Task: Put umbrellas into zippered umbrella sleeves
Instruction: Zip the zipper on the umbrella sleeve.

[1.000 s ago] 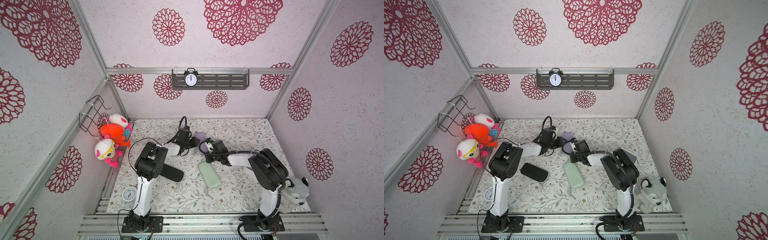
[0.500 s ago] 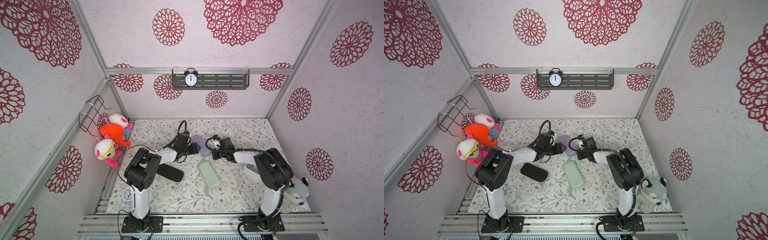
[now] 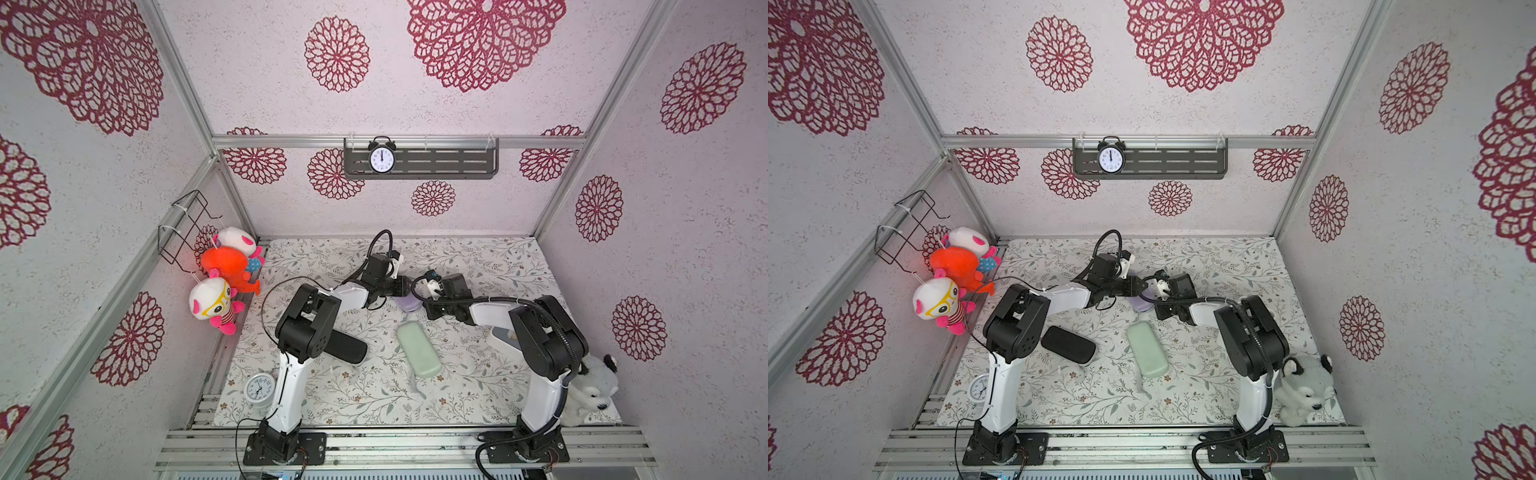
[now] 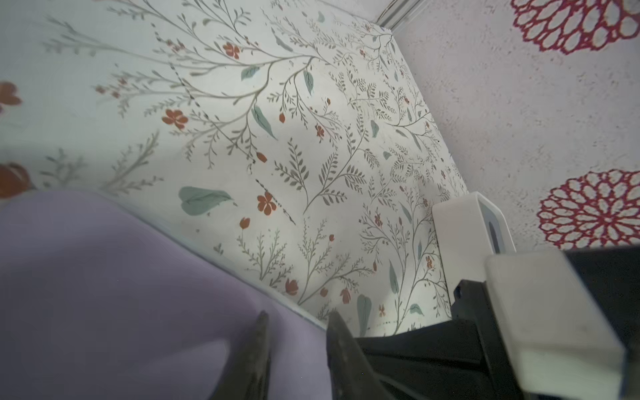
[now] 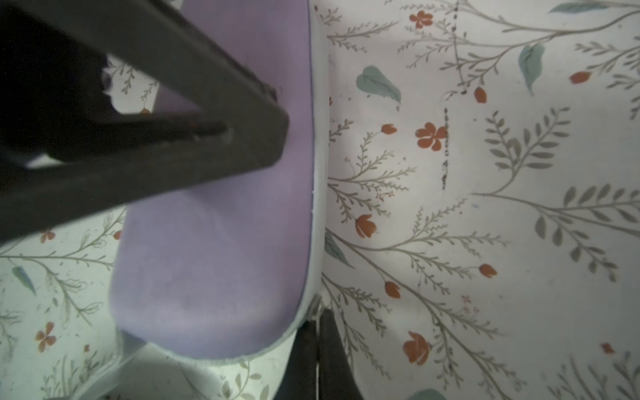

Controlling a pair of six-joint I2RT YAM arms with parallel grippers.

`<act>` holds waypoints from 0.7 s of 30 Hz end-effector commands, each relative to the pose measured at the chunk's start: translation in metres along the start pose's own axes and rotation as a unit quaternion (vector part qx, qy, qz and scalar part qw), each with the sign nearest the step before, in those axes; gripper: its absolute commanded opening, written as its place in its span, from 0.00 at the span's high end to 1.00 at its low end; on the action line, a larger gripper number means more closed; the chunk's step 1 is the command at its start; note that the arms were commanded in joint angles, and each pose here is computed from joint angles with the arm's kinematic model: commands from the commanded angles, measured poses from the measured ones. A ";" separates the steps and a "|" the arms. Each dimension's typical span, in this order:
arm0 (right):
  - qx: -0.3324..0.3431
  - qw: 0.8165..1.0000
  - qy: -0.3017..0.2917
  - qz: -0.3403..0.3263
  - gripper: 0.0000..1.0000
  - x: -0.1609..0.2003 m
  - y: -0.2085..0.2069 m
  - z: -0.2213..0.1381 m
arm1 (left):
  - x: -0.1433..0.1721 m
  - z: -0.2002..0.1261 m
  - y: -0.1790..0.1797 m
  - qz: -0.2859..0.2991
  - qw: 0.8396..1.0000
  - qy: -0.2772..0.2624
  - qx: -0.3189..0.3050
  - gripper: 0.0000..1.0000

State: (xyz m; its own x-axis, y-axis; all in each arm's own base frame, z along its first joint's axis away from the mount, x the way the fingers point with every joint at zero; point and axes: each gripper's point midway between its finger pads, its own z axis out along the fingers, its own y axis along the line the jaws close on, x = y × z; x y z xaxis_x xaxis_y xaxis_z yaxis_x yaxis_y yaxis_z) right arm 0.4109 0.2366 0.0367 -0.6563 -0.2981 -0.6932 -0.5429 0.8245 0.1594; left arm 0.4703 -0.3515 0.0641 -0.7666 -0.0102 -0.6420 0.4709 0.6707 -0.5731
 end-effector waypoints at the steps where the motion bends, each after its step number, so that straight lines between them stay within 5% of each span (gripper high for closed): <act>1: -0.015 0.998 -0.057 -0.016 1.00 -0.033 0.006 -0.016 | 0.007 0.012 -0.012 -0.003 1.000 -0.004 0.026 0.72; 21: -0.054 0.997 -0.048 -0.030 1.00 0.004 0.037 -0.025 | 0.054 0.033 0.049 -0.109 0.993 -0.002 -0.036 0.87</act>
State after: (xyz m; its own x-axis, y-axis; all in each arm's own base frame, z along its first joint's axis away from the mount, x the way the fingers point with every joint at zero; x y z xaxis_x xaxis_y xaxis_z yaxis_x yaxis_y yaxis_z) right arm 0.3825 0.2402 0.0352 -0.6175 -0.2933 -0.7298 -0.5877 0.7888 0.1803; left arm 0.4830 -0.3637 0.0574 -0.7593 -0.1852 -0.6238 0.4026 0.6194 -0.6740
